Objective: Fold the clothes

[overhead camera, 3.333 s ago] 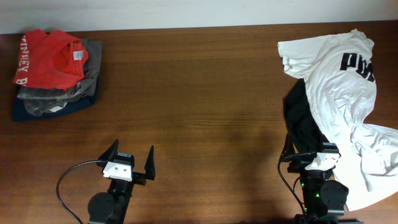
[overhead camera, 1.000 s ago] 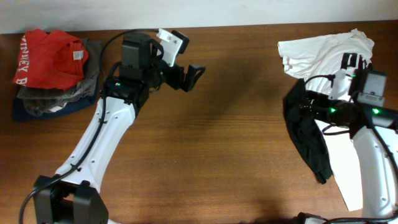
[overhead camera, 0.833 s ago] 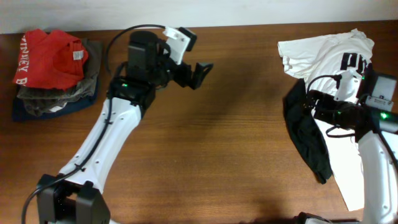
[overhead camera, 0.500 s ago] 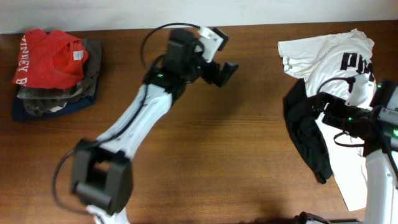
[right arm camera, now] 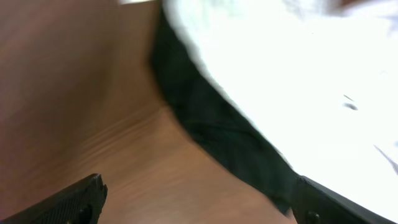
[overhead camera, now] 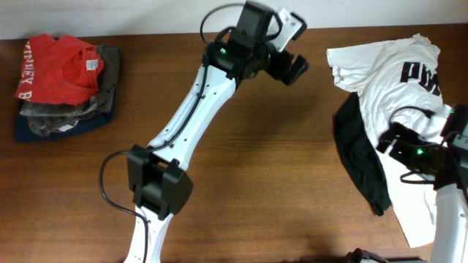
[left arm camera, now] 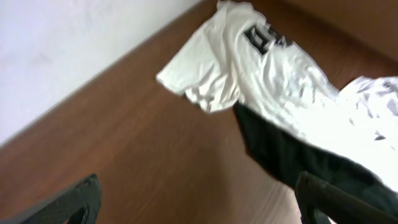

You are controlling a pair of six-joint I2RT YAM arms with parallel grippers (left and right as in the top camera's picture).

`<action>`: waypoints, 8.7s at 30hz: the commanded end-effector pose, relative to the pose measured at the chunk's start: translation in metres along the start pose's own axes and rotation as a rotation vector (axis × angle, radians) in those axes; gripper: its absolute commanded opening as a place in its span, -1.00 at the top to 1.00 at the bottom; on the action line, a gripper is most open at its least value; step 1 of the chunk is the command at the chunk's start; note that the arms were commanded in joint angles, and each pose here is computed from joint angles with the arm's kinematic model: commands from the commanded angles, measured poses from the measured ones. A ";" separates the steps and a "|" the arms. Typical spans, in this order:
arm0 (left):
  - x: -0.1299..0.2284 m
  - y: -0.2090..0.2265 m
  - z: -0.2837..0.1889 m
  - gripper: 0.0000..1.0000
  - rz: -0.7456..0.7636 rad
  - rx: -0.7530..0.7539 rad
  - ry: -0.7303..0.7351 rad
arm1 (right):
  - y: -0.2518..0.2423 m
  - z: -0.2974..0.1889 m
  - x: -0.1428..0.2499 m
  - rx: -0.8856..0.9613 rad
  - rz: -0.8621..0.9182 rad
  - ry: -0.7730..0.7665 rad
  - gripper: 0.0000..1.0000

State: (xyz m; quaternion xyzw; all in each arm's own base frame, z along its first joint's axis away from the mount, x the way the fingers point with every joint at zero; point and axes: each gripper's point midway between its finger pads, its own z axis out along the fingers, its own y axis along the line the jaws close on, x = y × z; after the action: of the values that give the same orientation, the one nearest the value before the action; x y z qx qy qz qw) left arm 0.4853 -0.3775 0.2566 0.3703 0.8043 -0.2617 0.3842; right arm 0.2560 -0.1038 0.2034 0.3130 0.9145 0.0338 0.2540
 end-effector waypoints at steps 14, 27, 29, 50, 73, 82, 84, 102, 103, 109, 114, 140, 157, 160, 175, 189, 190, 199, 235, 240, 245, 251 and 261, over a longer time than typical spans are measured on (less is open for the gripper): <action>0.004 -0.007 -0.007 -0.98 0.010 -0.017 0.052 | -0.117 0.046 0.022 0.203 0.570 0.035 -0.82; 0.016 -0.008 -0.006 -0.98 -0.005 -0.010 0.095 | -0.128 0.100 0.074 0.216 0.592 0.108 -0.50; 0.016 -0.008 -0.005 -0.98 -0.005 -0.010 0.095 | -0.129 0.106 0.084 0.219 0.594 0.117 -0.50; 0.030 -0.019 0.012 -0.98 -0.004 0.014 0.138 | -0.168 0.110 0.119 0.470 0.752 0.084 -0.34; 0.039 -0.015 0.018 -0.99 -0.010 -0.001 0.165 | -0.173 0.130 0.135 0.470 0.750 0.089 -0.16; 0.041 -0.015 0.018 -0.98 -0.013 -0.001 0.171 | -0.171 0.150 0.146 0.445 0.730 0.170 0.92; 0.041 -0.015 0.018 -0.98 -0.013 -0.001 0.171 | -0.169 0.154 0.145 0.426 0.702 0.179 0.92; 0.032 0.031 0.004 -0.93 -0.024 -0.142 0.136 | -0.043 0.009 -0.066 -0.198 0.244 -0.189 0.92; 0.028 0.037 0.000 -0.90 -0.027 -0.150 0.126 | -0.033 -0.006 -0.077 -0.208 0.200 -0.215 0.92; 0.008 0.059 -0.027 -0.88 -0.040 -0.194 0.074 | 0.047 -0.083 -0.116 -0.322 -0.028 -0.345 0.92; -0.008 0.077 -0.062 -0.88 -0.059 -0.236 0.039 | 0.127 -0.141 -0.123 -0.478 -0.225 -0.450 0.92; 0.052 0.243 -0.285 -0.88 -0.384 -0.585 0.018 | 0.423 -0.298 0.006 -1.339 -0.691 -0.474 0.92; 0.066 0.260 -0.321 -0.88 -0.460 -0.506 -0.062 | 0.405 -0.369 0.029 -1.321 -0.824 -0.540 0.92; 0.064 0.257 -0.319 -0.87 -0.460 -0.481 -0.068 | 0.370 -0.339 -0.013 -1.083 -0.779 -0.580 0.92; 0.060 0.217 -0.283 -0.67 -0.337 -0.353 0.018 | 0.257 -0.133 -0.130 -0.502 -0.666 -0.307 0.92; 0.068 0.119 -0.209 -0.57 -0.002 -0.164 0.288 | 0.227 -0.003 -0.167 -0.412 -0.567 -0.112 0.92; 0.068 0.114 -0.204 -0.57 0.015 -0.167 0.306 | 0.223 0.000 -0.170 -0.412 -0.557 -0.111 0.92; 0.076 0.039 -0.139 -0.33 0.000 -0.160 0.467 | 0.187 0.007 -0.192 -0.453 -0.460 -0.100 0.92; 0.251 -0.151 0.050 -0.06 -0.128 -0.242 0.800 | 0.166 0.026 -0.195 -0.430 -0.410 -0.061 0.92; 0.266 -0.151 0.062 -0.06 -0.089 -0.317 0.803 | 0.164 0.026 -0.196 -0.428 -0.406 -0.062 0.92; 0.275 -0.157 0.070 -0.05 -0.074 -0.310 0.811 | 0.164 0.026 -0.196 -0.428 -0.407 -0.061 0.91; 0.278 -0.155 0.085 -0.05 -0.048 -0.312 0.784 | 0.164 0.026 -0.196 -0.427 -0.407 -0.062 0.91; 0.299 -0.153 0.096 0.42 -0.015 -0.306 0.824 | 0.164 0.026 -0.197 -0.427 -0.406 -0.064 0.91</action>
State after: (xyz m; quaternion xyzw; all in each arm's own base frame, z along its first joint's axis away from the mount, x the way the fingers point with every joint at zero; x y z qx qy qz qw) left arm 0.2796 -0.4255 0.0040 0.3664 0.9251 0.0053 0.0997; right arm 0.4924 -0.0860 0.3080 0.0600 0.9209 0.1660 0.3474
